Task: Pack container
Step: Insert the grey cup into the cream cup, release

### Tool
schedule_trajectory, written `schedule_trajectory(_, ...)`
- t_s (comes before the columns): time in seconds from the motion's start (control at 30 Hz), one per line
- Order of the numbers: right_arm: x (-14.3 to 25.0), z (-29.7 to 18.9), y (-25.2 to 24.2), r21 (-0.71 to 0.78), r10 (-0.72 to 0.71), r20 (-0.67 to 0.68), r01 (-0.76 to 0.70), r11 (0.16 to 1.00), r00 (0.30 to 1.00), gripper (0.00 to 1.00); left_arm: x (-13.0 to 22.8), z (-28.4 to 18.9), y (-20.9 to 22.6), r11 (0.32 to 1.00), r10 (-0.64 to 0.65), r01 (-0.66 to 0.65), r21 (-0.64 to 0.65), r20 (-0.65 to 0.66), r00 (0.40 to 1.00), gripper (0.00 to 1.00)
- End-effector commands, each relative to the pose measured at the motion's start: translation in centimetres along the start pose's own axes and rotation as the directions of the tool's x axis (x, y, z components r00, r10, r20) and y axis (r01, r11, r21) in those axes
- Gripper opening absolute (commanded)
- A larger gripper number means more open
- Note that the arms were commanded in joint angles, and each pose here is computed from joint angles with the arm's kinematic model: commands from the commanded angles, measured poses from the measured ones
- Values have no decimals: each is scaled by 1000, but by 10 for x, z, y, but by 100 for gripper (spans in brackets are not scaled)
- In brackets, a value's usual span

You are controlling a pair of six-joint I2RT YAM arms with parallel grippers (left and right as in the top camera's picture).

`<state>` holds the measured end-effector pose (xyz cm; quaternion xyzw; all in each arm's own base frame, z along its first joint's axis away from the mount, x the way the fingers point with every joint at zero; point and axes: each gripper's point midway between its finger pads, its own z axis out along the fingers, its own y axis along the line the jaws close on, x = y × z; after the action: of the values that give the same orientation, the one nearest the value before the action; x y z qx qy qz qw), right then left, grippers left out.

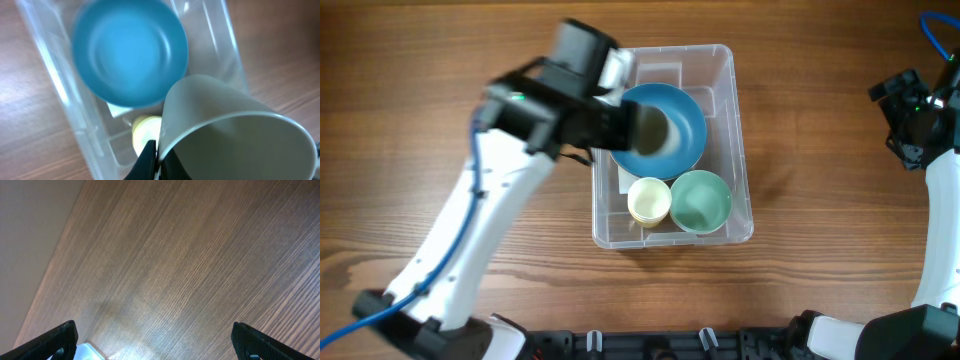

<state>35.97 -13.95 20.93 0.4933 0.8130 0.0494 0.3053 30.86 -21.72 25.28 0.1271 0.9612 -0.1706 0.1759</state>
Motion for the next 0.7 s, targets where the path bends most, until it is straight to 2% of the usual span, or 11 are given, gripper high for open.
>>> schedule_trajectory(0.0, 1, 5, -2, 14, 11, -3, -11, 1000, 1000, 100, 26, 14, -7, 994, 39, -47, -102, -86, 996, 4)
schedule_trajectory(0.13, 1, 5, -2, 14, 11, -3, -11, 1000, 1000, 100, 54, 11, -6, 988, 36, -63, -139, -186, 982, 4)
schedule_trajectory(0.23, 1, 5, -2, 14, 11, -3, -11, 1000, 1000, 100, 62, 8, 5, 977, 5, -49, -209, -207, 978, 4)
schedule_trajectory(0.4, 1, 5, -2, 15, 11, -4, -11, 1000, 1000, 99, 73, 19, 11, 973, -4, -54, -225, -250, 968, 4)
schedule_trajectory(0.47, 1, 5, -2, 14, 11, -3, -11, 1000, 1000, 100, 80, 31, 16, 971, -8, -56, -233, -268, 963, 8)
schedule_trajectory(0.5, 1, 5, -2, 14, 11, -3, -11, 1000, 1000, 100, 81, 39, 17, 971, -8, -56, -232, -266, 964, 13)
schedule_trajectory(0.53, 1, 5, -2, 15, 11, -4, -11, 1000, 1000, 100, 81, 44, 18, 972, -7, -56, -230, -262, 965, 24)
schedule_trajectory(0.57, 1, 5, -2, 14, 11, -3, -11, 1000, 1000, 100, 80, 48, 18, 972, -5, -55, -227, -256, 967, 43)
schedule_trajectory(0.6, 1, 5, -2, 14, 11, -3, -11, 1000, 1000, 100, 78, 50, 17, 973, -3, -54, -223, -246, 969, 55)
schedule_trajectory(0.63, 1, 5, -2, 14, 11, -3, -11, 1000, 1000, 100, 75, 51, 16, 974, 0, -52, -220, -232, 973, 100)
schedule_trajectory(0.67, 1, 5, -2, 15, 11, -4, -11, 1000, 1000, 100, 69, 49, 16, 973, 4, -52, -225, -206, 979, 100)
